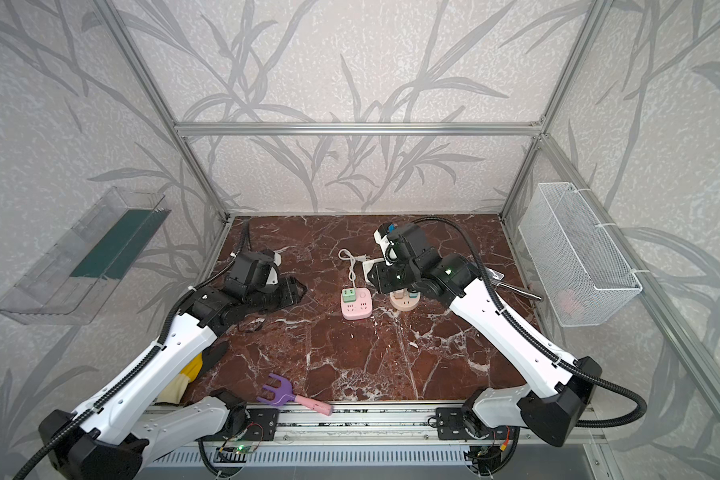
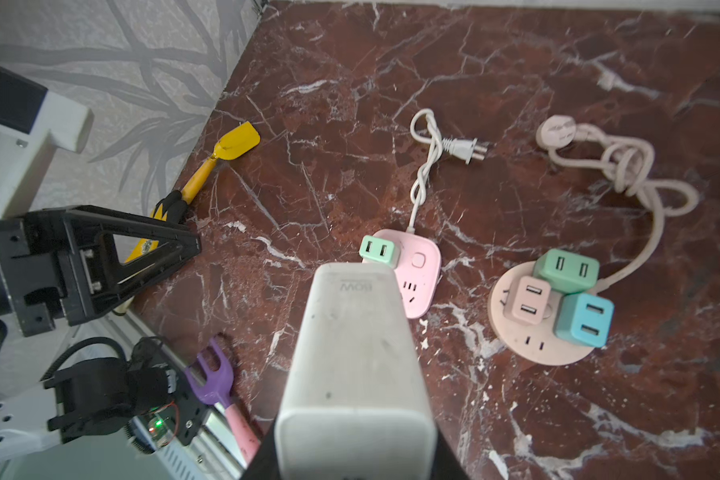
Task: Insert the plug
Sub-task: 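Carry the white charger over the square pink strip with the right gripper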
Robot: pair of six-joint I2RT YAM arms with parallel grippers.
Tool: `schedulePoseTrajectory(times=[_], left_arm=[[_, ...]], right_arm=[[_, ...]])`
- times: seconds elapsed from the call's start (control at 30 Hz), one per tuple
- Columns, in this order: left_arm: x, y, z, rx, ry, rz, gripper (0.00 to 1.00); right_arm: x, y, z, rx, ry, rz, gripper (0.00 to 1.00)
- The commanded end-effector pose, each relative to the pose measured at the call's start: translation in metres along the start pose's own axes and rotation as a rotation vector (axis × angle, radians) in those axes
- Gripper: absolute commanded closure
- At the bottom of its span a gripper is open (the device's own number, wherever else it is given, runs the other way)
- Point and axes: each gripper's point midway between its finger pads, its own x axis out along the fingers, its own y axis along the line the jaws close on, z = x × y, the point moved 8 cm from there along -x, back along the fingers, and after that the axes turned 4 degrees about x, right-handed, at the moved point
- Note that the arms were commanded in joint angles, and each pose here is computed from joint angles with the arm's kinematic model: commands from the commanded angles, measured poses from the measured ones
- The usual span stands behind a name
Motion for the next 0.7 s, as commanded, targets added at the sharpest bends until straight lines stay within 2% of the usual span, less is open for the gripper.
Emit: schedulePoseTrajectory(times=[0.0,0.27,0.43,0.67], left_arm=[[0.005,0.003,-0.003,0.007,-0.004,-0.001,0.45],[0.012,0.009,-0.011,0.043,0.04,0.028,0.45],[0.017,0.011,-0.016,0.048,0.068,0.02,0.46],[0.025,0.005,-0.018,0.037,0.113,-0.029,0.46]], right_arm=[[0.002,0.002,-0.002,0.091,0.136,0.042,1.0],[0.031,-0.008,0.01,0.125,0.256,-0.134,1.0],[0.063,-0.014,0.011,0.142,0.343,-0.182,1.0],[0.102,-0.029,0.001,0.161,0.372,-0.23,1.0]])
